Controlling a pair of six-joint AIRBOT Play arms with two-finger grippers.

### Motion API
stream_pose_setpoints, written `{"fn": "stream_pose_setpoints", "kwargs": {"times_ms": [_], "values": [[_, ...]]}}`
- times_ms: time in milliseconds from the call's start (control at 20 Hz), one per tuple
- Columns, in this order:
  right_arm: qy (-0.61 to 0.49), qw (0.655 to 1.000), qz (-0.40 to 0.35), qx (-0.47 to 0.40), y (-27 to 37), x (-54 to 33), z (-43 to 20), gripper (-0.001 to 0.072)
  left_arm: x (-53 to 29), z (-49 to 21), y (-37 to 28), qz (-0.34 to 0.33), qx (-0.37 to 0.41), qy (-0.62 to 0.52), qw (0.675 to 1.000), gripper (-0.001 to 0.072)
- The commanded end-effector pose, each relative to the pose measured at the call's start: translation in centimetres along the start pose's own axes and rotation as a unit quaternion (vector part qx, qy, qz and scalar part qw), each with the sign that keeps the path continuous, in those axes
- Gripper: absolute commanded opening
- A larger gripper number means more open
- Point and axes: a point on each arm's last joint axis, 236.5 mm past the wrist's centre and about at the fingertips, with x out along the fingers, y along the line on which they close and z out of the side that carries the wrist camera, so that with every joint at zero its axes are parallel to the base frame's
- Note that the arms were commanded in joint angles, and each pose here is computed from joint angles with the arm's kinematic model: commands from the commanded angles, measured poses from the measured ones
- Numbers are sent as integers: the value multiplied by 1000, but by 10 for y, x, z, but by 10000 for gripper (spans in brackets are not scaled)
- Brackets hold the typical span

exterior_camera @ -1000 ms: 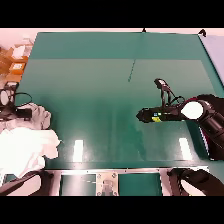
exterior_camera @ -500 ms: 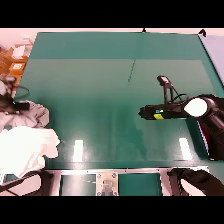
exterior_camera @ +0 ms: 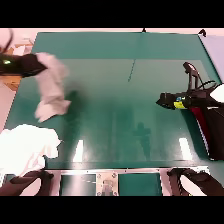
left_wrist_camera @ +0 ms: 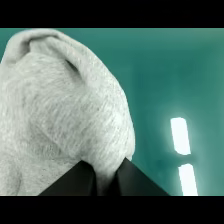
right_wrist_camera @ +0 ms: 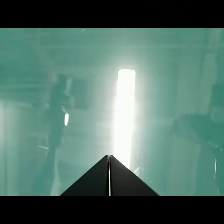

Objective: Fold the shirts.

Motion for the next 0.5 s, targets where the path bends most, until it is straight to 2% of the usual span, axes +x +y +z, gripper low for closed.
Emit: {"fn": "stream_pose_setpoints", "kwargs": {"times_ms": [0,200,250,300,350,400,450], "values": [[-2,1000,-4,7,-7,-4,3,12,21,-18,-105,-120,43,-16,992,24],[-2,1000,-4,7,-7,-3,3,20,80,-90,-117,-130,31,78,988,25],[-2,1000,-4,7,-7,-4,3,115,97,-111,-117,-130,25,112,985,27],[-3,1000,-5,7,-7,-4,3,241,110,-131,-116,-129,25,145,981,127],[-3,1000,-5,-1,-8,-4,4,306,119,-149,-113,-127,32,181,975,538],[-5,1000,-8,-11,-10,-4,4,311,122,-161,-109,-123,30,207,970,704],[-8,1000,-12,-5,-16,-6,7,312,121,-165,-104,-120,34,219,968,719]]}}
